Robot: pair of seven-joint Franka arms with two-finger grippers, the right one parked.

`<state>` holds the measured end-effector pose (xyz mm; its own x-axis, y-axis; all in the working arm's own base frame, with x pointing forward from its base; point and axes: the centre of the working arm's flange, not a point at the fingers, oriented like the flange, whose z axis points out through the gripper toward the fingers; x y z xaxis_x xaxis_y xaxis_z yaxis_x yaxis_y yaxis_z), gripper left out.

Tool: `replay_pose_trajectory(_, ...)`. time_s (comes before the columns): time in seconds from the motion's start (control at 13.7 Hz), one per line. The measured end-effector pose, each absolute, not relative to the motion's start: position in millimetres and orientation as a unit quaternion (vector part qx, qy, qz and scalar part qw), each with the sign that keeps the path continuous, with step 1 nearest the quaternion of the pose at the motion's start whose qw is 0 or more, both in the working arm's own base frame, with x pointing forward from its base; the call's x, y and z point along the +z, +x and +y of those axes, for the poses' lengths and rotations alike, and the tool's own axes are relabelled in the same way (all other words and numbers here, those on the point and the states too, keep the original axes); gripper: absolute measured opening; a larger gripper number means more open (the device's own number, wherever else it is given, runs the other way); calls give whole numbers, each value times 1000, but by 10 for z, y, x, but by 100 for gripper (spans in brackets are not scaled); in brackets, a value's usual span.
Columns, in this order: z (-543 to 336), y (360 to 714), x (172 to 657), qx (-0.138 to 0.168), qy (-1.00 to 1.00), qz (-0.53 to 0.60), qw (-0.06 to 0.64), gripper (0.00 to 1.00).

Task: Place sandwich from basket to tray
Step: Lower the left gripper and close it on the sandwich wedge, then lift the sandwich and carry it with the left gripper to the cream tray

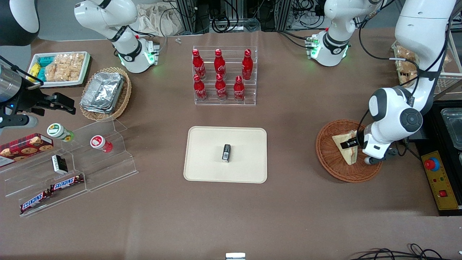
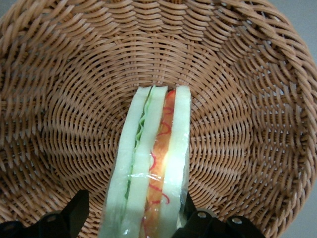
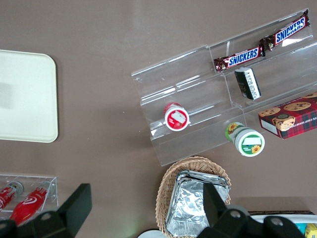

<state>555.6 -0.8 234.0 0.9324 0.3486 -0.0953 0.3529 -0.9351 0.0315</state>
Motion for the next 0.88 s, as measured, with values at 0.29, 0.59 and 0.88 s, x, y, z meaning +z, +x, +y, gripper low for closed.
replay_pose_trajectory(0.29,-69,5585,2451,-38,982,182,24,42)
replay_pose_trajectory(0.59,-201,5680,3162,-84,983,165,6,36)
replay_pose_trajectory(0.88,-451,5905,4480,-118,983,140,-4,36)
